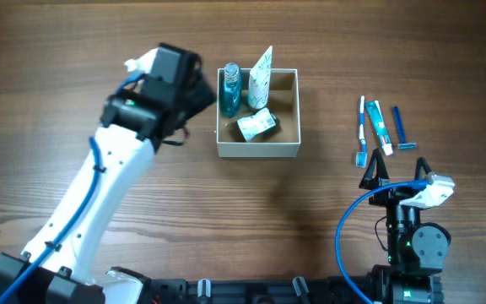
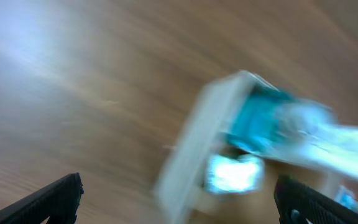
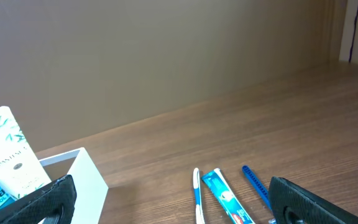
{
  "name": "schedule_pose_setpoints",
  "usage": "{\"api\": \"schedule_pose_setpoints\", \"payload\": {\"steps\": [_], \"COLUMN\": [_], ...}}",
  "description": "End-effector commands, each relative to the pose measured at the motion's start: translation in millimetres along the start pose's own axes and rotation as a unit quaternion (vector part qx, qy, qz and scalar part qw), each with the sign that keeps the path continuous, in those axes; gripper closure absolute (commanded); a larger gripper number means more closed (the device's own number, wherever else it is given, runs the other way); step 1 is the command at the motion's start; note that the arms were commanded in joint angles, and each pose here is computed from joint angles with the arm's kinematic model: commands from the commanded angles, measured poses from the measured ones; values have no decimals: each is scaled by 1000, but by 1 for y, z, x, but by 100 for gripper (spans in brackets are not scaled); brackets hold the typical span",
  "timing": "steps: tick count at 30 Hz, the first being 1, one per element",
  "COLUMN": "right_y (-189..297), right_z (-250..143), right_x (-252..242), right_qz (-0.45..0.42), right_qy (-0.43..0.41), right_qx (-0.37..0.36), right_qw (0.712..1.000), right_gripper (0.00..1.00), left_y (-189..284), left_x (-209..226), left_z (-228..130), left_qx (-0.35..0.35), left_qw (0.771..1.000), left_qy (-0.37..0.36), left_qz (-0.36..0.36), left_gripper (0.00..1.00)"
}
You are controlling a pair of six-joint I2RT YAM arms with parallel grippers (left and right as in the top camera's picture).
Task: Pack container
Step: 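Release the soap in the box and retract the left arm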
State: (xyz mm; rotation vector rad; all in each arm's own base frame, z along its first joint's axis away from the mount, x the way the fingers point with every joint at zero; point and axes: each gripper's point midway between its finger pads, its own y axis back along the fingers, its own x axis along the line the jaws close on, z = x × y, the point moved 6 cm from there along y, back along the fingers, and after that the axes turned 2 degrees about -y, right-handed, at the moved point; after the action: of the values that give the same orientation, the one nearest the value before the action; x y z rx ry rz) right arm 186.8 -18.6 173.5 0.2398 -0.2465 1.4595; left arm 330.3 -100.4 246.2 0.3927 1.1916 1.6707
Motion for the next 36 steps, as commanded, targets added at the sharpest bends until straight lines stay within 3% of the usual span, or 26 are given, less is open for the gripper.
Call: {"api": "schedule_pose_setpoints", "payload": {"steps": [1,8,15,36], "right_y": [0,0,0,0], "right_z": [0,0,0,0], "right_x": [0,0,0,0], "right_qz": [0,0,0,0], "right_qy": [3,3,3,3], "right_qx": [0,0,0,0], "right_qw": [1000,1000,1000,1000], "right_gripper": [0,0,0,0], "left_y": [5,7,10,10], "left_x": [49,122,164,170], "left_z": [28,51,71,84], "left_qx": [-35,-22,-38,-66], "left_qw": [995,975,958,955], "left_qy": [39,120,186,206], "left_qz": [90,186,215,204], "left_gripper": [0,0,0,0]}}
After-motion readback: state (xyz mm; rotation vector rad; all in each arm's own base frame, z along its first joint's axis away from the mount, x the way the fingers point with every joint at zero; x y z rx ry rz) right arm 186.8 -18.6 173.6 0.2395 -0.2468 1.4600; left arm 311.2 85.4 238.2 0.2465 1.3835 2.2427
